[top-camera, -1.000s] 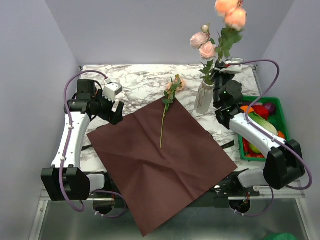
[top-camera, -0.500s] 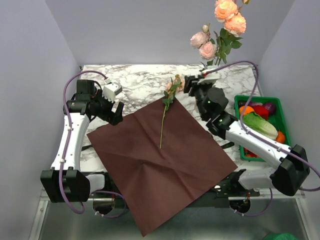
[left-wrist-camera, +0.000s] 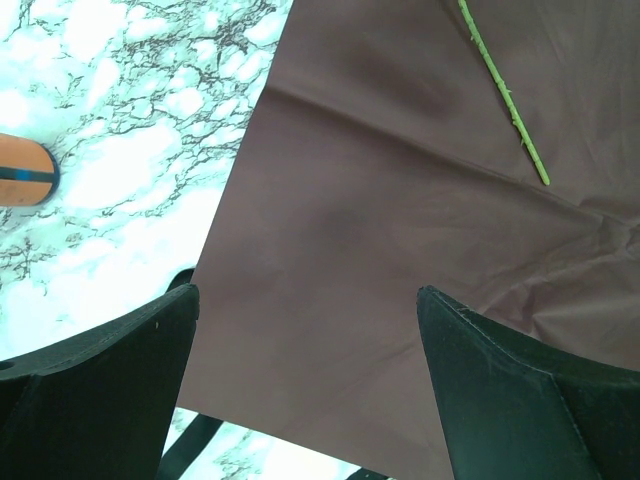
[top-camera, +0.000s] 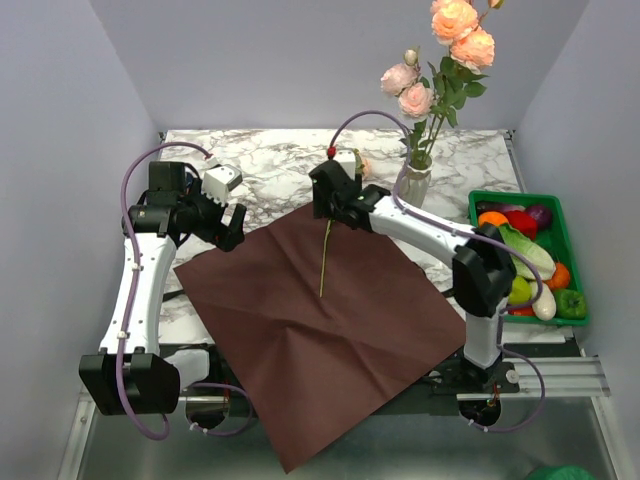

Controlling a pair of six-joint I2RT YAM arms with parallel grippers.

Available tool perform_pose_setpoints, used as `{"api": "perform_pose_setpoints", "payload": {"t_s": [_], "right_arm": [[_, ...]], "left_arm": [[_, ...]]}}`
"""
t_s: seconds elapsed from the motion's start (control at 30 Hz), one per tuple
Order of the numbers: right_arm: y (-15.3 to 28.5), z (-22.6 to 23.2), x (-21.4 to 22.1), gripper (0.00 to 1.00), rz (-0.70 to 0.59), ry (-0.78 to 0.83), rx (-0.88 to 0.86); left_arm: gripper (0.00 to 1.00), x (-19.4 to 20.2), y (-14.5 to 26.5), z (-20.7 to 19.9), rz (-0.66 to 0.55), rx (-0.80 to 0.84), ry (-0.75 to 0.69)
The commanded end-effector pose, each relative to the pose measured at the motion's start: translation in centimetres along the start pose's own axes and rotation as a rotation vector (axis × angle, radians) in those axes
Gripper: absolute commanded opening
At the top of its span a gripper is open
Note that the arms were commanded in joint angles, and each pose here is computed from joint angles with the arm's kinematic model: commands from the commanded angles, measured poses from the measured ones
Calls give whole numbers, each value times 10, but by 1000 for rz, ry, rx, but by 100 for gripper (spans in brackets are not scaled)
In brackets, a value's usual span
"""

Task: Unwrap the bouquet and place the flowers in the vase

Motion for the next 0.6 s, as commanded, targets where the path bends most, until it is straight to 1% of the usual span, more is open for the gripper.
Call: {"api": "perform_pose_setpoints", "payload": {"t_s": [0.0, 0.1, 0.23, 0.57], "right_arm": [[-11, 4, 41, 76, 254, -15, 89], [-22, 7, 51, 76, 287, -16, 111], [-34, 11, 58, 76, 293, -31, 130], [-65, 26, 76, 74, 336, -78, 160]], "left_arm": [[99, -3, 7, -4, -25, 10, -6], [99, -3, 7, -4, -27, 10, -8], [99, -2, 4, -2, -23, 10, -9], [99, -1, -22, 12, 6, 22, 4]]}}
Point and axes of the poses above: each gripper's point midway between its finger pads, its own y axis back along the fingers, its own z axis along the line the jaws close on, x = y × z, the point moved 6 cm from there along y, back along the fingers, and after that the axes turned 7 degrees about y, right-handed, at the moved point
